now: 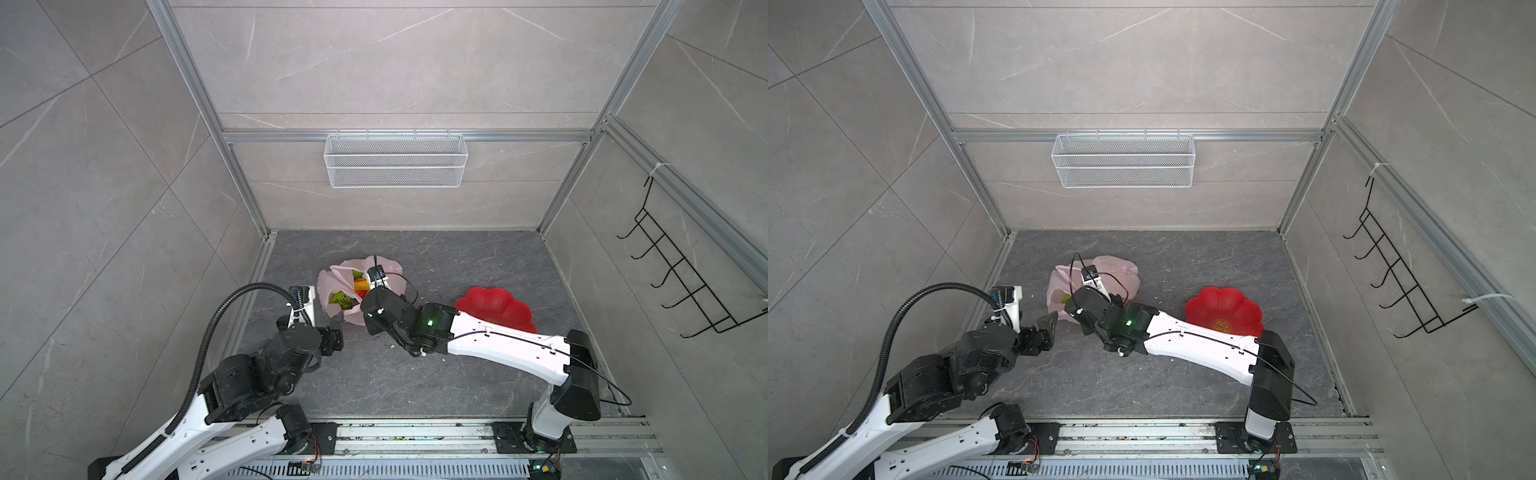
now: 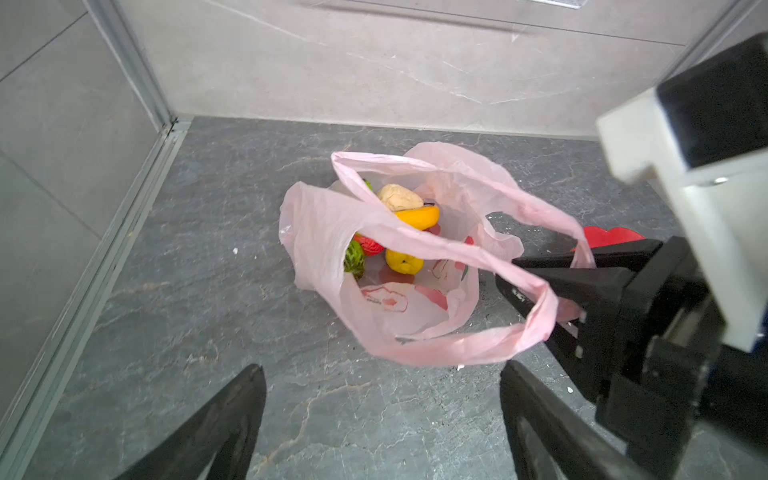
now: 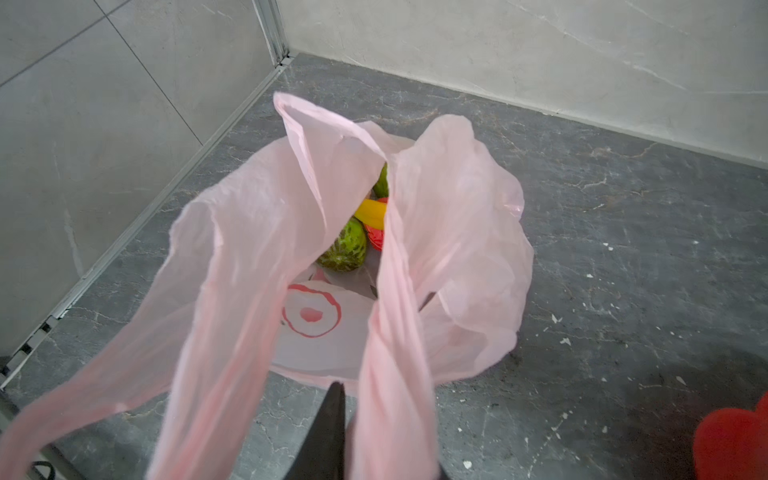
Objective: Take the fake fruits out of the plastic bag
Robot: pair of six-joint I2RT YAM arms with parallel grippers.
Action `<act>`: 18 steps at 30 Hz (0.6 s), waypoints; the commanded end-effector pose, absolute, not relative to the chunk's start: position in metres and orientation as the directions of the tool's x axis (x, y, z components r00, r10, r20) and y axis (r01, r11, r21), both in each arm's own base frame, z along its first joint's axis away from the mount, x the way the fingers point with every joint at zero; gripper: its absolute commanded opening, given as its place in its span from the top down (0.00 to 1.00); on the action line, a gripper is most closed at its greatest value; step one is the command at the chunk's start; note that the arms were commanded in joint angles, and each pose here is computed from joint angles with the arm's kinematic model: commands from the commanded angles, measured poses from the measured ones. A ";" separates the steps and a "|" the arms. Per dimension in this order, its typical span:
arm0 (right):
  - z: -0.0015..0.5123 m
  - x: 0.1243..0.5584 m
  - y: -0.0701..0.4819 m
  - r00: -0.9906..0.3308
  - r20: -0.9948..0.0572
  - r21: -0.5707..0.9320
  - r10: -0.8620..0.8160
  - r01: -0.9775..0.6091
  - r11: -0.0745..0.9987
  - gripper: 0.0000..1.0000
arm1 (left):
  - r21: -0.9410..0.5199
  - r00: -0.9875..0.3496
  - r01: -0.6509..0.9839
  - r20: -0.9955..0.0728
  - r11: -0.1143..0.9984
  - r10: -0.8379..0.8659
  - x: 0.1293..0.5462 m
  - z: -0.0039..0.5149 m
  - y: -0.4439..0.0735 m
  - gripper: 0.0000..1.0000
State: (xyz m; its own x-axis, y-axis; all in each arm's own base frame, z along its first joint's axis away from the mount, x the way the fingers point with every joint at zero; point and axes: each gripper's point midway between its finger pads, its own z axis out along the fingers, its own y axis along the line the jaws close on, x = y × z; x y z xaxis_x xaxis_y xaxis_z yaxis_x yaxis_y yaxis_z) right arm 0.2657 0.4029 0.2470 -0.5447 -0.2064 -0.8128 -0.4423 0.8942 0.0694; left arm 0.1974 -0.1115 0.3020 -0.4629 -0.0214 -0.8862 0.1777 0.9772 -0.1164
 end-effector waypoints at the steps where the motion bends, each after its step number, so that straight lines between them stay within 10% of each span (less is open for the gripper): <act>1: 0.270 0.268 0.394 -0.530 -0.838 0.139 -0.130 -0.437 0.889 0.79 | -0.076 -0.411 0.263 -0.911 0.962 0.040 0.211 0.317 -0.142 0.09; 18: 0.275 0.274 0.386 -0.555 -0.828 0.207 -0.083 -0.439 0.874 0.79 | 0.004 -0.470 0.269 -0.872 0.963 0.135 0.239 0.292 -0.156 0.27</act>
State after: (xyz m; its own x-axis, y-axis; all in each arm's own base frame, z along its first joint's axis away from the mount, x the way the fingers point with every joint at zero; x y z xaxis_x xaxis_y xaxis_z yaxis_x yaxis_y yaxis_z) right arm 0.2724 0.3888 0.2641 -0.5539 -0.1289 -0.8225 -0.4474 0.8793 0.1635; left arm 0.2378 -0.1542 0.2831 -0.4910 0.1648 -0.8554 0.2460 0.9682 0.0454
